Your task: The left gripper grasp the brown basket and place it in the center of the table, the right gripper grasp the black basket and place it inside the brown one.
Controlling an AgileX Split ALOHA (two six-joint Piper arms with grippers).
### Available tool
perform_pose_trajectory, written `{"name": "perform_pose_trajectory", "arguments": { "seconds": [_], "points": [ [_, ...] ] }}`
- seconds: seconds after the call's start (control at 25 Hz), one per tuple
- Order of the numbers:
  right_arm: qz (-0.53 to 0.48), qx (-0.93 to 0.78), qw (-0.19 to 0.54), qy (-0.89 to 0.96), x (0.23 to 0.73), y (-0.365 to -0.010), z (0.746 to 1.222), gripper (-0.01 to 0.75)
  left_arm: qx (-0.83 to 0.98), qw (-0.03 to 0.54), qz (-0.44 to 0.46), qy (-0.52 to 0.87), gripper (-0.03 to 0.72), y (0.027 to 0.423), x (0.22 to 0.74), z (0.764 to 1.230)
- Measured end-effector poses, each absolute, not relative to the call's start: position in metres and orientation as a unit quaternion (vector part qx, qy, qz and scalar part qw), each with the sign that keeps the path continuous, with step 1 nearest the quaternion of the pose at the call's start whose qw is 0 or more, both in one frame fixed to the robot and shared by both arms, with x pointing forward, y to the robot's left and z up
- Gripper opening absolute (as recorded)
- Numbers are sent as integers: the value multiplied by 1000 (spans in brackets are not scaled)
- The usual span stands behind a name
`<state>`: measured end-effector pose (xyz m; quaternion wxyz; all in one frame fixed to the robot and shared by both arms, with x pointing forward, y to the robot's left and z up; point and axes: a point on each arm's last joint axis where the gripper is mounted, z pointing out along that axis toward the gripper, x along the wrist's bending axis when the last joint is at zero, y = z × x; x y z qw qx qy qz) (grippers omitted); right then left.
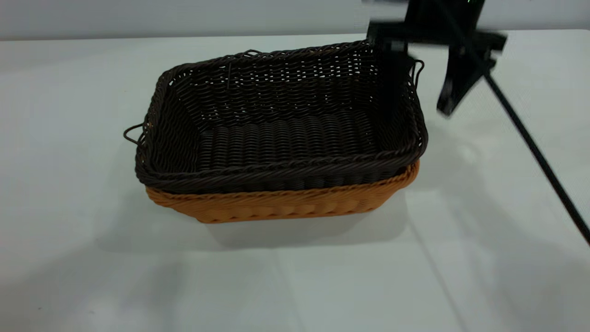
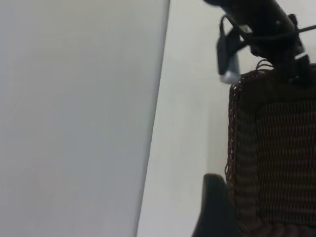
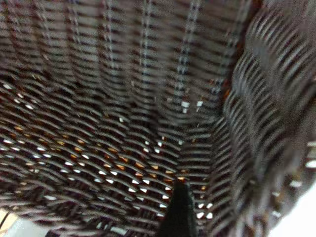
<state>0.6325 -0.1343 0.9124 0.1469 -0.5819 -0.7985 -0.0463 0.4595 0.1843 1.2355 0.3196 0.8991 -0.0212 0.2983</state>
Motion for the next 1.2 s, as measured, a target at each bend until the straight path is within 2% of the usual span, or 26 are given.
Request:
{"name": "perform_pose_trajectory", "arguments": {
  "seconds": [0.16,0.32,0.6,0.76,0.92,1.04,1.2],
  "points": [
    [-113,-568,96,-809,637,-134,977,582,893,323,311,35,450,196,442,1248],
    [-178,-556,46,-811,619,-140,1051,564,885,319,320,117,450,214,415,1261],
    [-291,-525,-67,-797,544,-170,1182,562,841,296,327,311,450,250,372,1272],
    [-340,-509,-118,-782,494,-190,1230,562,801,306,341,384,450,263,359,1276],
    [-361,-504,-133,-774,445,-206,1241,562,790,312,332,409,450,269,345,1265],
    [-353,-506,-129,-776,411,-219,1227,562,793,303,315,424,449,272,334,1244],
    [-313,-518,-124,-786,370,-237,1184,562,798,277,274,461,449,277,323,1199]
  ]
}}
